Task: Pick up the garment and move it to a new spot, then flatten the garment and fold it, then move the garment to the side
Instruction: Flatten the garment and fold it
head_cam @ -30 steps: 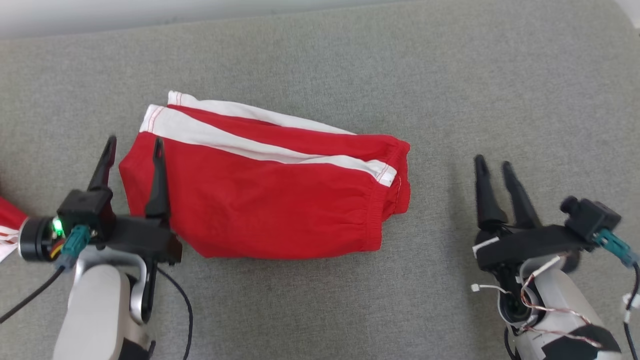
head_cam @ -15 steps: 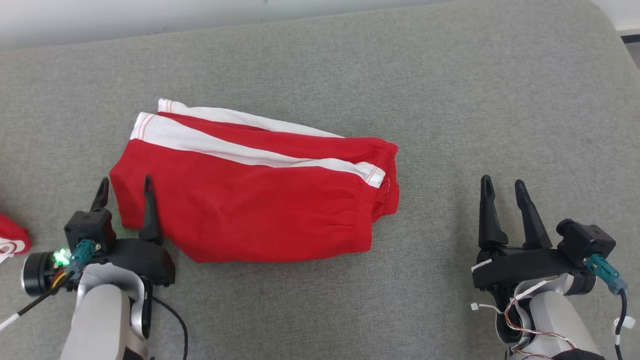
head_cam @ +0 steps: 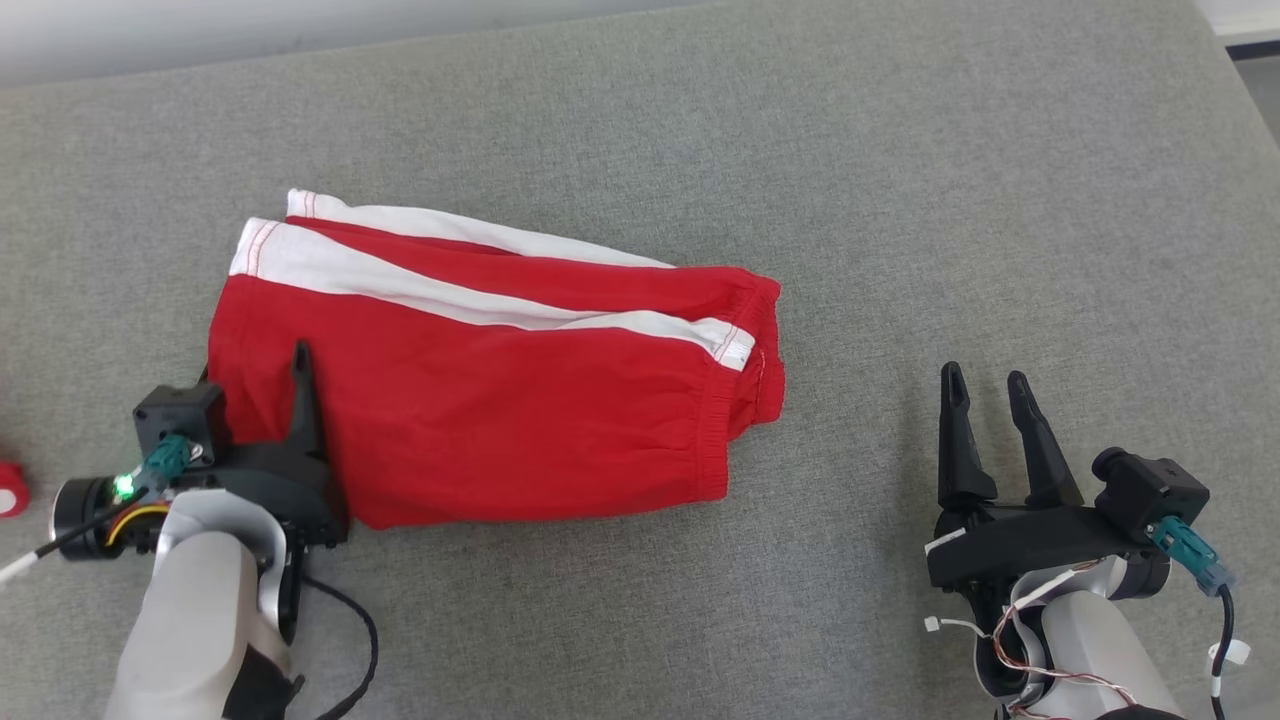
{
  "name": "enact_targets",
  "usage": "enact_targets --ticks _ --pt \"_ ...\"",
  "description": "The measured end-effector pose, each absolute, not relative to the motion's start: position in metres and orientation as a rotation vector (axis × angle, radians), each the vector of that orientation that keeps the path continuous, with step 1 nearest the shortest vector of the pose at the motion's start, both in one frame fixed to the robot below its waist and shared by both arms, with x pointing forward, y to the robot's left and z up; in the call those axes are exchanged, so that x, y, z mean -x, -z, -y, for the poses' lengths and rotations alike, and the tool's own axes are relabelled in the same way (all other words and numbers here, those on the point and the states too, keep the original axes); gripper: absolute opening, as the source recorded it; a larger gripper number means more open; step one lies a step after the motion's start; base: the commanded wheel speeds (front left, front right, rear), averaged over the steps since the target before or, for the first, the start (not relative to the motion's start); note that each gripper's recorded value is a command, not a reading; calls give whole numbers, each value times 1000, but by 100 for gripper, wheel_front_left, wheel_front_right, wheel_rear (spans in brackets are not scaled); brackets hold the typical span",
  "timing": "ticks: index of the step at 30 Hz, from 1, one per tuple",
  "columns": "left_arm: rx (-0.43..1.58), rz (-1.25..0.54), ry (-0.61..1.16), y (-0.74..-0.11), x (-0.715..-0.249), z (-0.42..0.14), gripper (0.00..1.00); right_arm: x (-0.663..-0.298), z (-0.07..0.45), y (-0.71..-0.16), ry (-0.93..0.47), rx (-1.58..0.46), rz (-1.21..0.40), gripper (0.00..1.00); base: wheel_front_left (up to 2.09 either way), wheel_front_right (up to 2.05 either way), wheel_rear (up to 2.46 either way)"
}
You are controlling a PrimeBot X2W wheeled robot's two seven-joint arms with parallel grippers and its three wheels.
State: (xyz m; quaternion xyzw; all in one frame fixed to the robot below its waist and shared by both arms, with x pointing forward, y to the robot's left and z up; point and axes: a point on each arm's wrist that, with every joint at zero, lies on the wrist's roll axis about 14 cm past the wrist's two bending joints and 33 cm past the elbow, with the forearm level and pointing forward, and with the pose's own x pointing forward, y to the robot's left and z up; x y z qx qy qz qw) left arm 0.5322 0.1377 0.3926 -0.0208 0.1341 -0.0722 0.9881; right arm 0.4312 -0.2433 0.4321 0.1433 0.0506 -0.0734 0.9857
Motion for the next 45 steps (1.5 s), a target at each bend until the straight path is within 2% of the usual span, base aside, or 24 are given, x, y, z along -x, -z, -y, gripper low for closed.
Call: enact_targets --ticks 8,9,11,12,21,44,45 --pt "31 -311 205 -382 -539 -123 100 -432 242 -427 147 -291 -116 100 0 0 0" --pt "28 -317 212 -380 -539 -122 85 -432 243 -427 147 -291 -116 100 0 0 0" --pt "25 -332 218 -377 -539 -121 9 -432 242 -426 147 -292 -118 100 0 0 0" --pt "22 -336 221 -377 -539 -120 0 -432 242 -426 147 -293 -119 100 0 0 0" --pt "58 -311 223 -391 -531 -117 0 -428 239 -433 144 -312 -104 100 0 0 0" --pt "106 -222 107 -424 -419 -148 0 -382 209 -452 88 -368 -77 100 0 0 0" --pt "100 -221 97 -424 -416 -150 31 -382 208 -453 84 -368 -74 100 0 0 0"
